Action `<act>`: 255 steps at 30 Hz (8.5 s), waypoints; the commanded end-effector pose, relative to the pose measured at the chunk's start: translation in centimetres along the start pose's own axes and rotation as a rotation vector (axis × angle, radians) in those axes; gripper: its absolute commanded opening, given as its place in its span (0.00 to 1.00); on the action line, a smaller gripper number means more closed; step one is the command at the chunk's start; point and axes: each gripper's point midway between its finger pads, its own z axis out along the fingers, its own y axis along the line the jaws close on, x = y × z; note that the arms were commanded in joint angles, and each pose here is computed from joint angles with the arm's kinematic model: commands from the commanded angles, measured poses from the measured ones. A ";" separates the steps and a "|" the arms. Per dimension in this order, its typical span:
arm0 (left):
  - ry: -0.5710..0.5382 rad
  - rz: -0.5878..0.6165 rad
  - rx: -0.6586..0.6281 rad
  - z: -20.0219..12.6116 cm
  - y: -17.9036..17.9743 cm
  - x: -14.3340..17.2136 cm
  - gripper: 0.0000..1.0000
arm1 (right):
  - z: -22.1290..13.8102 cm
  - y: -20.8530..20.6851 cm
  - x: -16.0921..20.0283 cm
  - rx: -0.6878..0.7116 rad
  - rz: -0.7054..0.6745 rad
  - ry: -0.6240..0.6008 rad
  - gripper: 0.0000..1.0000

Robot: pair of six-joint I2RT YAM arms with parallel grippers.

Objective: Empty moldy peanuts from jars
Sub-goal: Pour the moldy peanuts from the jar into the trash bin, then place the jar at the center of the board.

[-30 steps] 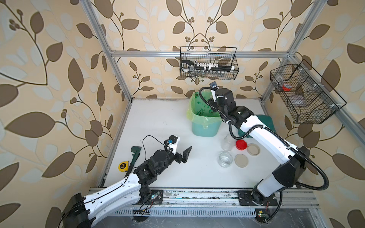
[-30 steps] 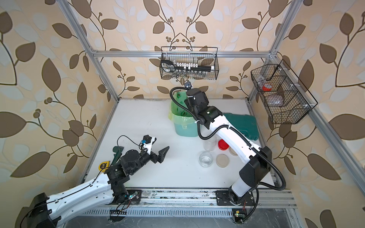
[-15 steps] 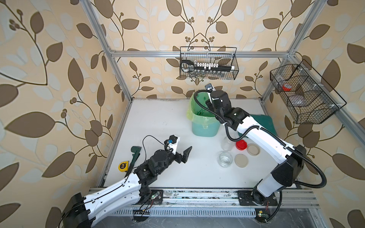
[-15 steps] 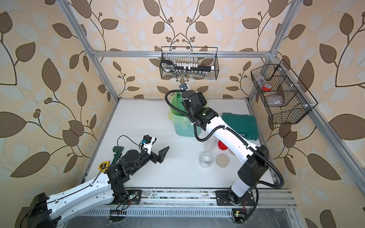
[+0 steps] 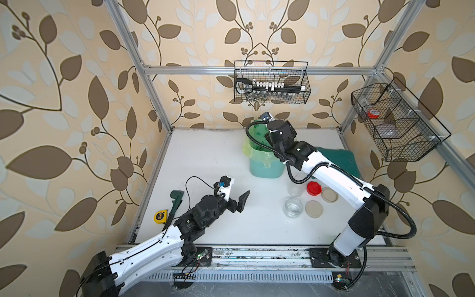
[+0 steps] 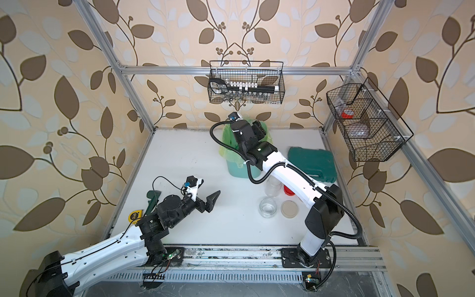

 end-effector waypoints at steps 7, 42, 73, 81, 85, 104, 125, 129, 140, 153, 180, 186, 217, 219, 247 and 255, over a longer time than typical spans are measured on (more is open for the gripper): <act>-0.056 -0.009 -0.003 0.0 -0.1 -1.7 0.99 | -1.5 -1.7 -2.1 0.051 0.047 -0.070 0.00; -0.057 -0.009 -0.002 -0.2 -0.1 -1.6 0.99 | -1.1 2.1 -2.1 0.049 -0.156 -0.092 0.00; -0.051 -0.012 0.001 -0.1 -0.2 -1.5 0.99 | -3.5 -8.1 0.4 -0.658 0.851 -0.176 0.00; -0.058 -0.017 0.006 -0.2 -0.2 -1.7 0.99 | -5.7 -8.3 0.6 -0.741 0.912 -0.213 0.00; -0.058 -0.021 0.010 -0.2 -0.3 -1.7 0.99 | -7.0 -7.9 0.7 -0.793 0.932 -0.222 0.00; -0.084 -0.036 0.055 -1.0 -1.0 -2.5 0.97 | -13.3 -6.0 3.8 -0.979 1.065 -0.239 0.00; 0.007 -0.238 0.301 -1.6 -6.2 -6.8 0.77 | -16.5 -0.9 11.6 -1.053 1.004 -0.182 0.00; 0.048 -0.259 0.285 -1.5 -6.4 -7.6 0.76 | -16.2 0.0 11.8 -1.069 0.965 -0.186 0.00; 0.181 -0.229 0.132 0.9 -6.6 -7.3 0.74 | -16.0 3.6 11.7 -1.105 0.848 -0.135 0.00; 0.245 -0.252 0.084 3.3 -6.9 -6.8 0.70 | -15.2 5.0 11.6 -0.943 0.802 -0.091 0.00; 0.186 -0.261 0.142 3.9 -7.4 -5.0 0.42 | -17.9 9.0 8.6 -0.898 0.774 -0.074 0.00; 0.200 -0.264 0.156 4.1 -7.8 -4.7 0.30 | -17.6 8.9 8.8 -0.853 0.788 -0.075 0.00; 0.273 -0.258 0.098 4.1 -7.1 -3.6 0.00 | -18.4 10.0 8.4 -0.919 0.733 -0.092 0.99; 0.281 -0.256 0.089 4.2 -6.9 -3.5 0.00 | -18.2 10.0 8.6 -0.909 0.734 -0.091 1.00; 0.593 -0.055 -0.038 3.8 -5.4 0.2 0.00 | -18.8 -4.5 14.5 -0.425 0.840 -0.287 0.99; 0.709 -0.022 -0.035 3.9 -5.8 2.2 0.00 | -19.0 -6.9 16.1 -0.327 0.870 -0.309 0.99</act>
